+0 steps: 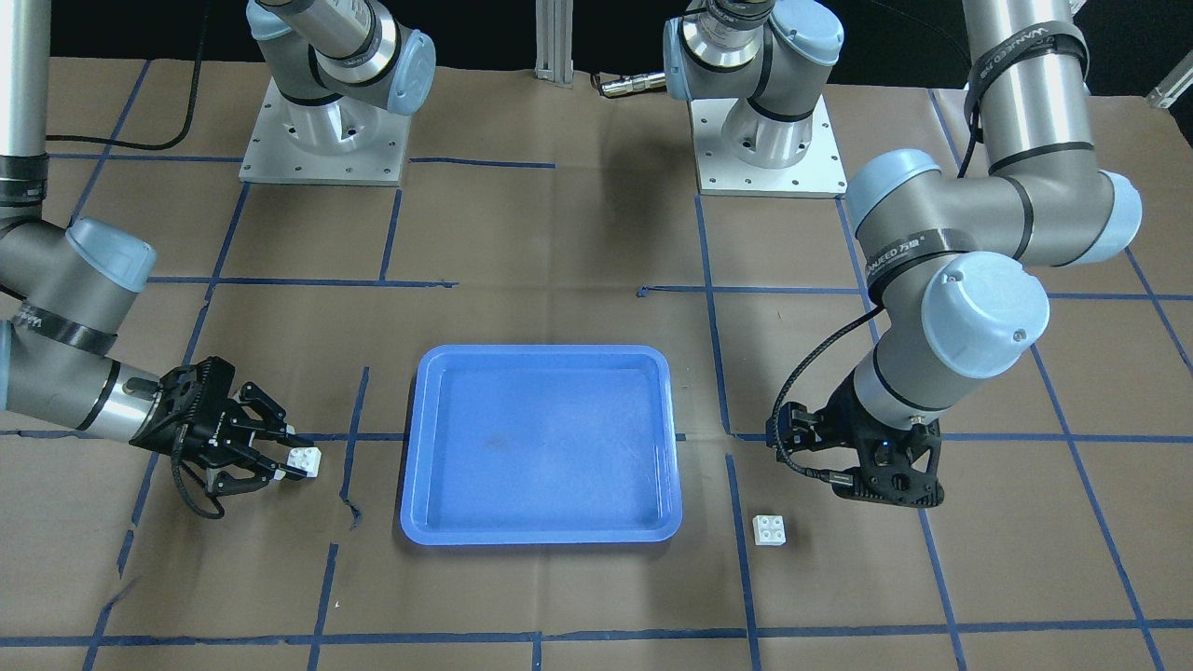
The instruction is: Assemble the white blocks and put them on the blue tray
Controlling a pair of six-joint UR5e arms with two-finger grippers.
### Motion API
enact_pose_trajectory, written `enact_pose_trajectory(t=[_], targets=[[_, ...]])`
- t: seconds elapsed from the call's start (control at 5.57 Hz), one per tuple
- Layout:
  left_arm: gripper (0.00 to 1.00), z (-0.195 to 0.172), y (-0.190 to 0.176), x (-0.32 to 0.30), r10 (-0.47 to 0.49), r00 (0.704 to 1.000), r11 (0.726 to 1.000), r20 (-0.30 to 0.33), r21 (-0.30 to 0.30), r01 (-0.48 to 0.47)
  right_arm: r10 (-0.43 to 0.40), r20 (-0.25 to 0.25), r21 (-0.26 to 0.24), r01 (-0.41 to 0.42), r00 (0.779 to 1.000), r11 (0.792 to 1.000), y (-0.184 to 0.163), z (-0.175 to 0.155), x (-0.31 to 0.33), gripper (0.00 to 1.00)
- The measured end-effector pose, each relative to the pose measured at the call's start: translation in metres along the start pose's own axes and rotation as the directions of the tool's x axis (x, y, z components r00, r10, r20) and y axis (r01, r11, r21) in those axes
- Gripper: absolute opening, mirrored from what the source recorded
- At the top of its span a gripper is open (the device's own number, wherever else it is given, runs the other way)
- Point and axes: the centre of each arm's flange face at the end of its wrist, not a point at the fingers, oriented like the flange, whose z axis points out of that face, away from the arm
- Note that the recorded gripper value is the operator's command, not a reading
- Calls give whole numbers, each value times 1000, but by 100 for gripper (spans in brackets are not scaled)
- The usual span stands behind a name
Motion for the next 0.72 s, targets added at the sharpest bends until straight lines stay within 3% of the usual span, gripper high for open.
enact_pose_trajectory(t=[0.54,0.72], targets=[[98,79,-25,24,41,999,999,11,10,-42,-21,-36,-23,20,999,1000,-79,-76,-12,18],[74,92,-29,24,34,999,999,12,16,-35,-24,-42,-20,23,999,1000,-100,-85,-31,18]])
